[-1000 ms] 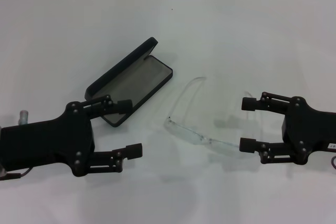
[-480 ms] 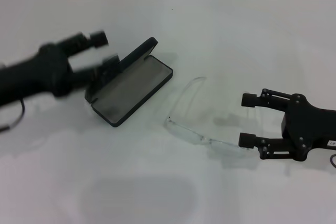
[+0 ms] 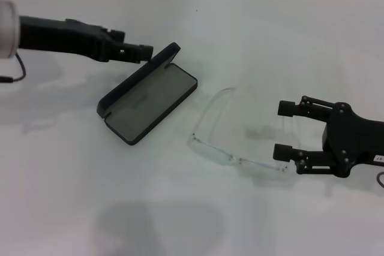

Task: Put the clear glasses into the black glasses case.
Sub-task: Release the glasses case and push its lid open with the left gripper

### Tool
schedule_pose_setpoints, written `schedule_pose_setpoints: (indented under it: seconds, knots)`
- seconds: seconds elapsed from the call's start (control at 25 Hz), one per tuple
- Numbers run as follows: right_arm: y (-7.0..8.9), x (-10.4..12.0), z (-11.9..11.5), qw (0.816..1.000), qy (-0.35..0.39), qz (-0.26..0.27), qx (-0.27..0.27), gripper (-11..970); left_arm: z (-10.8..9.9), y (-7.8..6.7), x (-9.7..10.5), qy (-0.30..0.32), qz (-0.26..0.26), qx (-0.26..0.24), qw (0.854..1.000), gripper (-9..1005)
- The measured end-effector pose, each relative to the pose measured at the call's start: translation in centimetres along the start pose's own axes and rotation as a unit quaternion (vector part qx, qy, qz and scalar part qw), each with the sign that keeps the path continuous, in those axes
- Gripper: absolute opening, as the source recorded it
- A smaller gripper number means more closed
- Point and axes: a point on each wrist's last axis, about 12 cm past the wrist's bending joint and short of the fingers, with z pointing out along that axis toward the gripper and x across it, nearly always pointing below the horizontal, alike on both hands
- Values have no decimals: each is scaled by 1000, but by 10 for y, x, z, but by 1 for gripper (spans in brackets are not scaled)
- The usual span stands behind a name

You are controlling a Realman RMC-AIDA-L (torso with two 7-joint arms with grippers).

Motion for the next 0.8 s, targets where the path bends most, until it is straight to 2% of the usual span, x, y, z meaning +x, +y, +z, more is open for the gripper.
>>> schedule_pose_setpoints:
  seconds: [0.2,0.48,0.64,0.8]
  knots:
    - [-1,0,1,1000,-3,3,2,849,16,-14,-26,91,33,-80,992,850]
    - [0,2,1,1000,-6,12,4,849,43,-36,-40,174,99,-127,972,850]
    - [-1,2,1,1000,-17,18,9,849,50,-39,-41,191,105,-137,966,847]
    - [-1,1,4,1000,-14,14,3,849,56,-36,-36,201,103,-146,963,844]
